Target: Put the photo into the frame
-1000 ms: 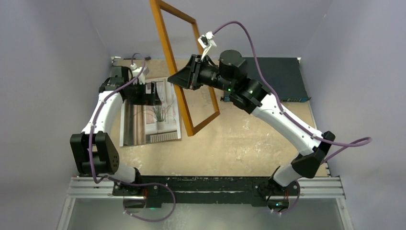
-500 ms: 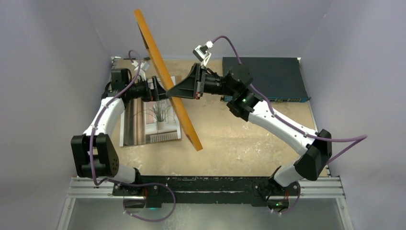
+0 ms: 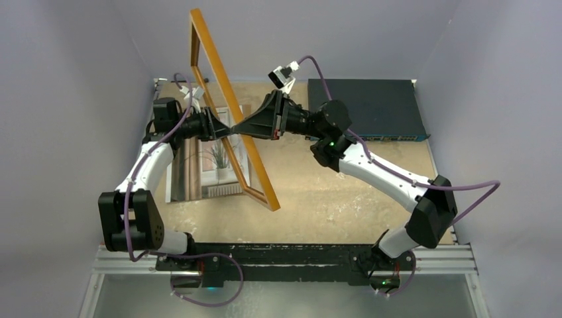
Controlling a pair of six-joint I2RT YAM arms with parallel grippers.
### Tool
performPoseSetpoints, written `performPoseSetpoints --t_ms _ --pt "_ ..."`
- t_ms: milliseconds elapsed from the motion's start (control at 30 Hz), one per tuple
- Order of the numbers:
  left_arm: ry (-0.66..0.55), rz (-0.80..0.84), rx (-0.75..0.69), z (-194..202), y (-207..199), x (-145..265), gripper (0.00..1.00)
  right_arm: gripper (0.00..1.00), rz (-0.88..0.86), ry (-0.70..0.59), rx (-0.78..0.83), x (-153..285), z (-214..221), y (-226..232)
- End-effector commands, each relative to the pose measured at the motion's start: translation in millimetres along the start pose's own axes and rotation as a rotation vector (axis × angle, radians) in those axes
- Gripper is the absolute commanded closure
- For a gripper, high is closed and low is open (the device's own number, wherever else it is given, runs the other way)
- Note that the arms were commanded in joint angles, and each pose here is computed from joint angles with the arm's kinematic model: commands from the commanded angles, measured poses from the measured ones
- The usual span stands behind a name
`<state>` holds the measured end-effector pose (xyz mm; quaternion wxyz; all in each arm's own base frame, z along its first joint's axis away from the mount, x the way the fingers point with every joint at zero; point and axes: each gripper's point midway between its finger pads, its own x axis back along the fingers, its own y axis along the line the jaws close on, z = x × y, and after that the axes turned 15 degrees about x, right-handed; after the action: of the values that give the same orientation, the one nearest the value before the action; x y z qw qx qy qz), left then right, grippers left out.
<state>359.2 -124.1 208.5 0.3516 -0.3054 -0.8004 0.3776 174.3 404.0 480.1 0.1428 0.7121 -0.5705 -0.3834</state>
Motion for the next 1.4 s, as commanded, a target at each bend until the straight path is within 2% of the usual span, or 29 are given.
performPoseSetpoints --t_ms 0,33,133,267,367,400,533,700,800,867,1033,1200,1367 --pt "-0.033 0.019 -0.061 -6 -7 3 0.72 1.00 -0.084 -0.057 0.086 8 -10 21" --pt "-0.041 0.010 -0.065 -7 -6 4 0.77 1.00 -0.073 -0.055 0.080 10 -9 16" --pt "-0.049 -0.057 -0.092 -10 2 8 0.87 0.83 0.026 -0.054 0.087 25 -14 -6" --pt "-0.071 -0.182 -0.103 -12 19 16 0.94 0.58 0.347 -0.059 0.192 60 -34 -54" --pt "-0.087 -0.234 -0.103 -10 27 20 0.98 0.52 0.539 -0.051 0.228 83 -39 -80" --pt "-0.090 -0.251 -0.099 -9 30 22 1.00 0.52 0.573 -0.036 0.226 87 -36 -87" --pt "-0.077 -0.270 -0.068 -3 33 24 1.00 0.70 0.670 0.014 0.201 101 -21 -110" --pt "-0.046 -0.268 -0.037 9 32 26 1.00 0.74 0.890 0.066 0.242 133 -17 -134" --pt "-0.026 -0.264 -0.045 17 33 27 0.99 0.99 1.003 0.083 0.271 156 -15 -142" --pt "0.007 -0.272 -0.060 24 36 28 0.89 1.00 1.024 0.099 0.262 167 -8 -142" --pt "0.085 -0.311 -0.091 40 55 28 0.71 1.00 1.041 0.097 0.208 188 7 -137" --pt "0.129 -0.341 -0.108 50 72 25 0.66 1.00 1.039 0.083 0.152 202 19 -134" --pt "0.161 -0.359 -0.157 55 78 22 0.56 1.00 1.063 0.091 0.138 218 26 -133"
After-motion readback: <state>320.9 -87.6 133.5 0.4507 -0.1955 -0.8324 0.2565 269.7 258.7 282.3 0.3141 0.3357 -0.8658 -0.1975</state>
